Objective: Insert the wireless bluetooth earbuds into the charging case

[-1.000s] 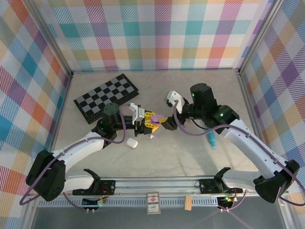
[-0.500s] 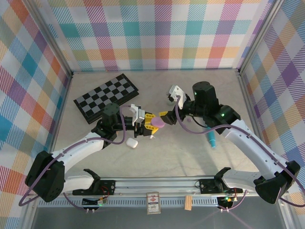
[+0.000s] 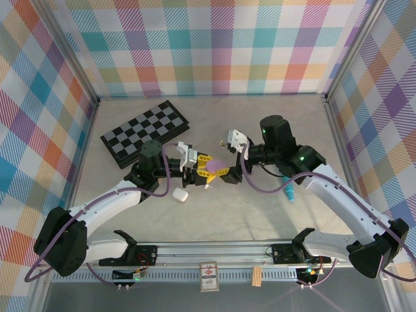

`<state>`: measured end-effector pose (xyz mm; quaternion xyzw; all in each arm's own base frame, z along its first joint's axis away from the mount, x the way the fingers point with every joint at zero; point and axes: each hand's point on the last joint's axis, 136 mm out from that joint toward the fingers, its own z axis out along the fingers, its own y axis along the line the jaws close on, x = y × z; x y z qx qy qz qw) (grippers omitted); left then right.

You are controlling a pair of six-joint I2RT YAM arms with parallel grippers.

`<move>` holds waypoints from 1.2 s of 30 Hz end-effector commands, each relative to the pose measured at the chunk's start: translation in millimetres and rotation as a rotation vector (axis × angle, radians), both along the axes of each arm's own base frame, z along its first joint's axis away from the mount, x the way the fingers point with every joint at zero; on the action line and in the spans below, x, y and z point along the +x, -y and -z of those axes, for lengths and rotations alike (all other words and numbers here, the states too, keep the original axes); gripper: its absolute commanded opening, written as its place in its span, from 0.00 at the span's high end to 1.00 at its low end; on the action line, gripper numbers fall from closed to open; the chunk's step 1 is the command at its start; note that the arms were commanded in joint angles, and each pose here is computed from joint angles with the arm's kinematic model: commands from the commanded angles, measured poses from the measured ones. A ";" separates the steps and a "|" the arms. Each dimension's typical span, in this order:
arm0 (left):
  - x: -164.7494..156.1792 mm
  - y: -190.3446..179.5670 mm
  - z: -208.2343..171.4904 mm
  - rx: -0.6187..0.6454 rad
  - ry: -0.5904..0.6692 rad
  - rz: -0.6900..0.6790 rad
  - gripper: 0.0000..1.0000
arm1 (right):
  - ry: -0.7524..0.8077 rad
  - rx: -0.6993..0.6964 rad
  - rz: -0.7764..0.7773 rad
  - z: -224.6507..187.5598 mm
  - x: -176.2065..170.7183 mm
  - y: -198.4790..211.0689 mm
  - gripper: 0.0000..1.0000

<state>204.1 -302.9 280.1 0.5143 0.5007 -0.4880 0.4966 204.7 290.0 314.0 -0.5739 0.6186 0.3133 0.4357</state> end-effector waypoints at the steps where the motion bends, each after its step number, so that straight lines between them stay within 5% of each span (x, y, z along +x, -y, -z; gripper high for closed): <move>1: -5.6 1.0 -22.3 -0.039 0.048 0.034 0.63 | 0.024 -0.036 -0.054 8.2 -7.8 -1.8 0.05; 19: -8.5 0.2 -17.7 -0.019 0.041 0.045 0.62 | 0.105 0.023 0.118 -20.5 20.0 3.5 0.30; 36: -11.1 0.6 -22.1 -0.021 0.038 0.061 0.62 | 0.207 -0.008 0.097 -13.0 25.4 2.7 0.37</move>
